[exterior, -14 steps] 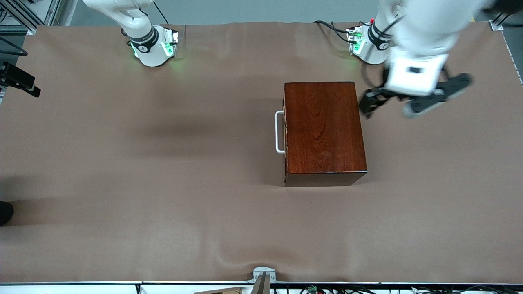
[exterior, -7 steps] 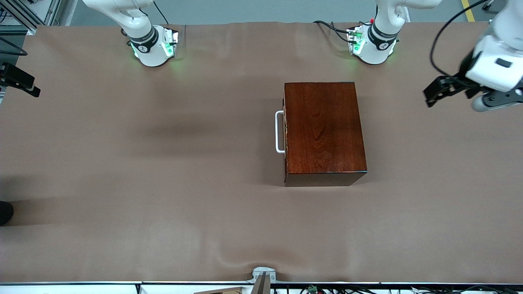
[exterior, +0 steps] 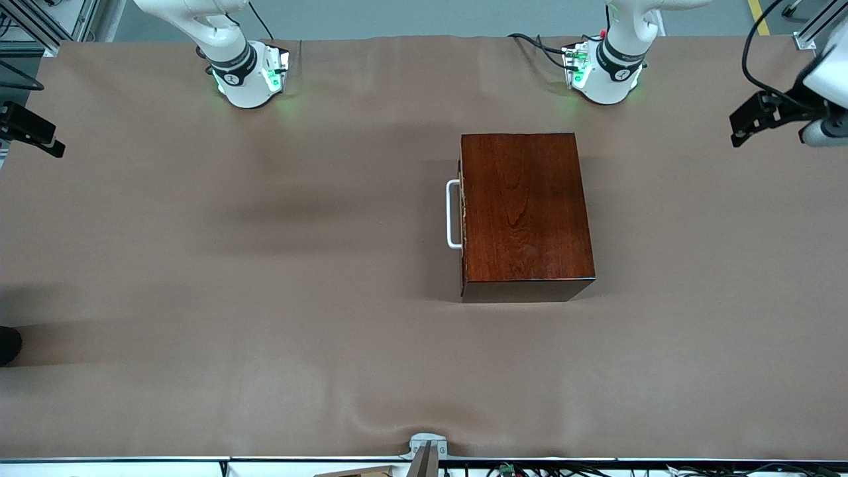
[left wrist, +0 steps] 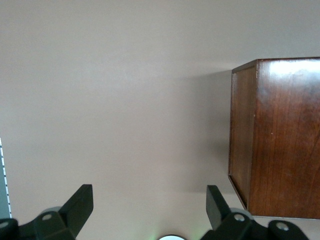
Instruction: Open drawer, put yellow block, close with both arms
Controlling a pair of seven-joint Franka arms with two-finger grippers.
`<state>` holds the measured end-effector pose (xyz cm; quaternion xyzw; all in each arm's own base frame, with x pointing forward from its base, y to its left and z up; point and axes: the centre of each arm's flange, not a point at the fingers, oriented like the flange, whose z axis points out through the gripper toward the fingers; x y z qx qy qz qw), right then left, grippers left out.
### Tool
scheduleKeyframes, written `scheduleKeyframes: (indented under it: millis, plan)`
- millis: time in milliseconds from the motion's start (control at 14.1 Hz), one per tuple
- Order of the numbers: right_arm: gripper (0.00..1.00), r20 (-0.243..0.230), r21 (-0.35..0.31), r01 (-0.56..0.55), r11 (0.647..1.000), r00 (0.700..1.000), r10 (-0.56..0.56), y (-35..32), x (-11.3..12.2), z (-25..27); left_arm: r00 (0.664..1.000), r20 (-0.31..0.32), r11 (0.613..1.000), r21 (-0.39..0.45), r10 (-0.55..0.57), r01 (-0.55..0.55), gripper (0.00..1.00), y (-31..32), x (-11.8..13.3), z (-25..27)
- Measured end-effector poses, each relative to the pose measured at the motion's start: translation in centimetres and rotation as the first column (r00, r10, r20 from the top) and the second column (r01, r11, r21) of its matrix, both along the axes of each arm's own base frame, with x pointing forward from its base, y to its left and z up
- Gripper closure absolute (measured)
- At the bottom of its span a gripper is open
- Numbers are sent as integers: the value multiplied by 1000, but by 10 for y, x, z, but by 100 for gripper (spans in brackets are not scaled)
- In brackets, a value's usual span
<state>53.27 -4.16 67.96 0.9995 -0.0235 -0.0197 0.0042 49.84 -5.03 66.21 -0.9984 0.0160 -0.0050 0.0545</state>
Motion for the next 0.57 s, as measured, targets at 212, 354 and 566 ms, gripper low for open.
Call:
scheduleKeyframes:
  millis: [212, 354, 566]
  plan:
    - [0, 0, 0, 0, 1000, 1000, 0, 0, 0, 0, 1000, 22, 999, -46, -16, 17, 0, -13, -6, 8]
    - [0, 0, 0, 0, 1000, 1000, 0, 0, 0, 0, 1000, 23, 998, -68, -15, 17, 0, -14, -6, 9]
    - [0, 0, 0, 1, 1000, 1000, -1, -1, 0, 0, 1000, 24, 997, -74, -11, 13, 0, -13, -6, 9]
